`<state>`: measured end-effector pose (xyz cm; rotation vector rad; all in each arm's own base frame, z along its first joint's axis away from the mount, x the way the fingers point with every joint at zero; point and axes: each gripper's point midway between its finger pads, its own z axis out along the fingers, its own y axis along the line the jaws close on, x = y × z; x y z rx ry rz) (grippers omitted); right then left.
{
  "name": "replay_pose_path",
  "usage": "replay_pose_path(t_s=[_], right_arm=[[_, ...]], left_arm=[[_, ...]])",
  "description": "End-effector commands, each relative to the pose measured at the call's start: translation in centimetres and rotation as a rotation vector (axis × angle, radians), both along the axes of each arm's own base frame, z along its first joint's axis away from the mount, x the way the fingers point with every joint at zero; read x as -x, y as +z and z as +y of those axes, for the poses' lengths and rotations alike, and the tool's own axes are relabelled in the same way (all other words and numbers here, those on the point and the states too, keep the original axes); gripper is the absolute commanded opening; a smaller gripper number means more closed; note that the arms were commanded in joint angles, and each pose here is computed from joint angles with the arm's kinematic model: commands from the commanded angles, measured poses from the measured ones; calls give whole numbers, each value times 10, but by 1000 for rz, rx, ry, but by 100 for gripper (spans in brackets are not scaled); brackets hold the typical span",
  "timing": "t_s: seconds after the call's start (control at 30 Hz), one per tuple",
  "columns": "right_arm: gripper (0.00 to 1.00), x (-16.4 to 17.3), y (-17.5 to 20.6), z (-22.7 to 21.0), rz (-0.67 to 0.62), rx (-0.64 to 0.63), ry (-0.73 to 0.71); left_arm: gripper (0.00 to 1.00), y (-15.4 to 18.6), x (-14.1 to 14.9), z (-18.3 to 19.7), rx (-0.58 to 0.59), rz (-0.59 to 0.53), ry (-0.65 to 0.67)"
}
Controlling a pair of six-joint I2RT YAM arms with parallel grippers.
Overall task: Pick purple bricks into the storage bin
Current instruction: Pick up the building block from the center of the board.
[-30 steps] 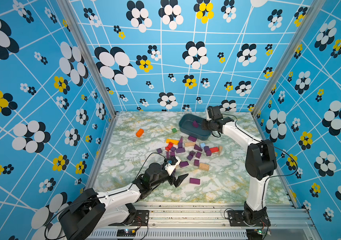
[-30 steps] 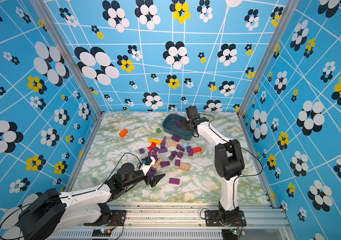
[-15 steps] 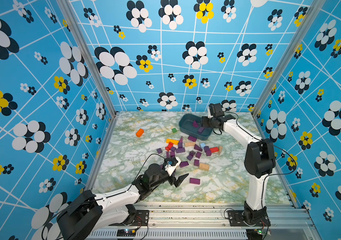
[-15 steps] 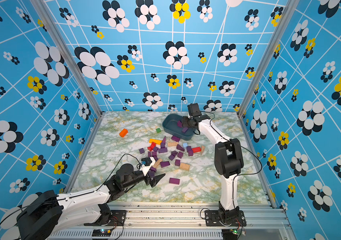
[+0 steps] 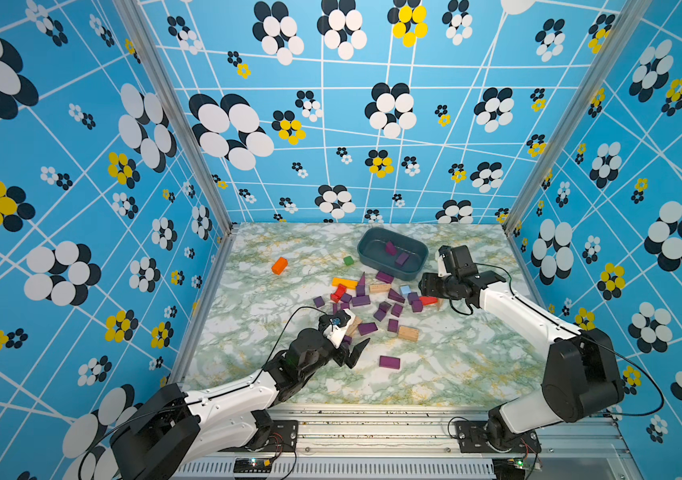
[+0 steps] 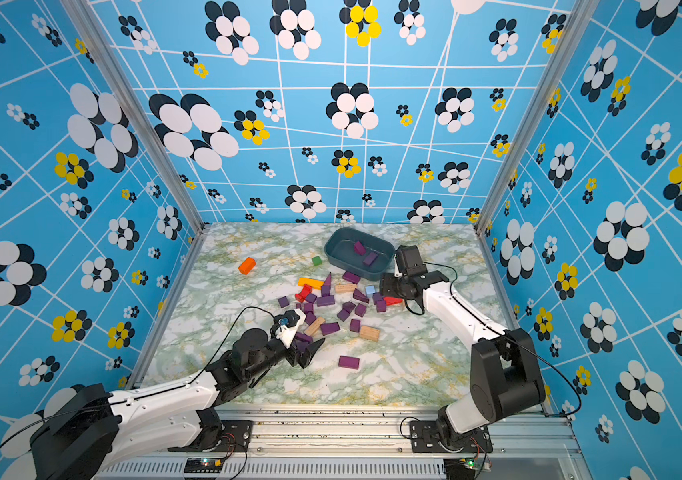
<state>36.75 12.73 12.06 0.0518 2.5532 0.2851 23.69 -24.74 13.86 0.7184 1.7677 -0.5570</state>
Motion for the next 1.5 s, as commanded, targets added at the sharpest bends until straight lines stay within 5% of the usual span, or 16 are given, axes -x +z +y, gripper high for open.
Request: replay_pose_path(t_s=[0.0,0.3,0.47,0.7,1.1,1.47], right_arm=[[70,8,5,7,-30,-43,-23],[71,29,-11,44,18,-34,103],[71,27,-20,53,27,-71,113],[60,20,-36,66,65,-87,74],[55,5,-56,92,97,-85,23],[48,3,-74,93,145,-45,8]], left_arm=[[99,6,-12,8,3,28,102],[99,-9,-27,21,-74,132,220],[99,-11,-28,24,-74,101,224],[99,6,-10,11,49,20,73],[99,13,7,-5,129,-11,-63],[99,9,7,-6,134,-5,-64]])
